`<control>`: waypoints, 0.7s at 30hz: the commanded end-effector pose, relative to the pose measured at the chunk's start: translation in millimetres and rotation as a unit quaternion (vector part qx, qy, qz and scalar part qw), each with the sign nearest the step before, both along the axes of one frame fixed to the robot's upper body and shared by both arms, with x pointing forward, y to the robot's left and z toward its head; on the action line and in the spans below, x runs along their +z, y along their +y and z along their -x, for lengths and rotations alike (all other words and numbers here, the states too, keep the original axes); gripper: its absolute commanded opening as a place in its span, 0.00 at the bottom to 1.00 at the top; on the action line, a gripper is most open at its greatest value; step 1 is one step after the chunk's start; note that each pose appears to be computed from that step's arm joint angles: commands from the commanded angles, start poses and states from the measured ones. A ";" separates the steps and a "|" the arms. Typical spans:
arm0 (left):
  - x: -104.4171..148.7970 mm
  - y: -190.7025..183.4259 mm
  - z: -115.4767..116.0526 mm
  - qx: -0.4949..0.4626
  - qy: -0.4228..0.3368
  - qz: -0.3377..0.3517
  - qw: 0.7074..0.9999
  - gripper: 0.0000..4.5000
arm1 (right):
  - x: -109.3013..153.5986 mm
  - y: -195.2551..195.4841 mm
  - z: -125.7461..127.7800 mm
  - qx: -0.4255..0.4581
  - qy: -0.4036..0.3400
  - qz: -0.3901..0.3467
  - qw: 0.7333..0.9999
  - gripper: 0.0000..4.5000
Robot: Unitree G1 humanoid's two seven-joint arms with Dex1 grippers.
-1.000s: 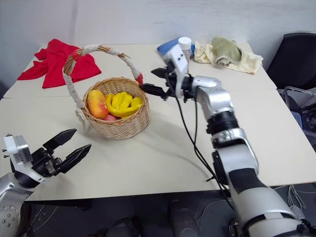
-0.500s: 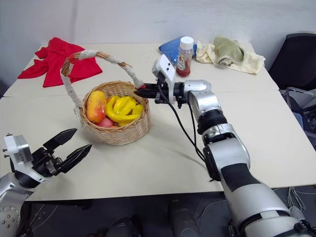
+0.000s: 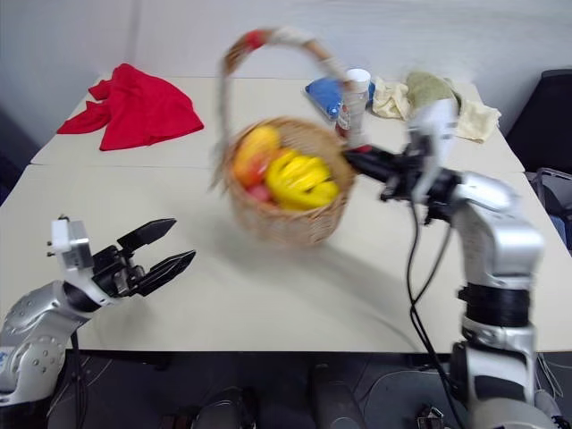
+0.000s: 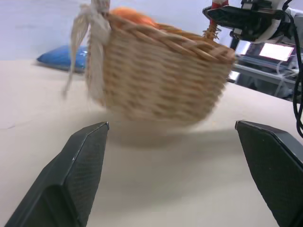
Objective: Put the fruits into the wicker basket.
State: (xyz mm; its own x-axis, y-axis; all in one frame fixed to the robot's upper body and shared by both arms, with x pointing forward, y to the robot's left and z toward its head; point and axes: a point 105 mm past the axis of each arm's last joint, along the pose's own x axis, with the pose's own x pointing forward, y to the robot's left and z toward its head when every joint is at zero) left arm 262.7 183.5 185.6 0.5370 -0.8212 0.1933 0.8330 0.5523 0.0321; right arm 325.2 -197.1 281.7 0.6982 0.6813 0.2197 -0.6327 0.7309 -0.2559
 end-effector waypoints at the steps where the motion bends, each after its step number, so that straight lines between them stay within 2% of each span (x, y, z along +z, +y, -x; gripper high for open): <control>1: 2.9 -22.8 -1.7 -0.065 -0.011 -0.018 0.998 1.00 | 9.5 -54.6 17.5 -0.126 -0.037 -0.008 0.991 0.02; 7: 11.5 -54.9 -7.9 -0.154 -0.040 -0.039 0.986 1.00 | -21.8 -124.6 20.2 -0.293 -0.006 -0.002 0.956 0.02; 12: 17.8 -65.4 -10.0 -0.190 -0.052 -0.056 0.979 1.00 | -46.2 -141.0 18.0 -0.337 0.010 0.013 0.941 0.02; 14: 19.5 -63.8 -11.6 -0.189 -0.056 -0.061 0.978 1.00 | -47.9 -148.5 19.1 -0.361 0.009 -0.006 0.932 0.02; 17: 19.3 -59.2 -14.2 -0.176 -0.056 -0.065 0.981 1.00 | -49.8 -149.8 21.2 -0.363 0.011 -0.007 0.932 0.25; 21: 5.6 -47.2 -13.9 -0.143 -0.043 -0.081 0.985 1.00 | -40.3 -152.6 33.2 -0.354 -0.003 0.002 0.935 0.56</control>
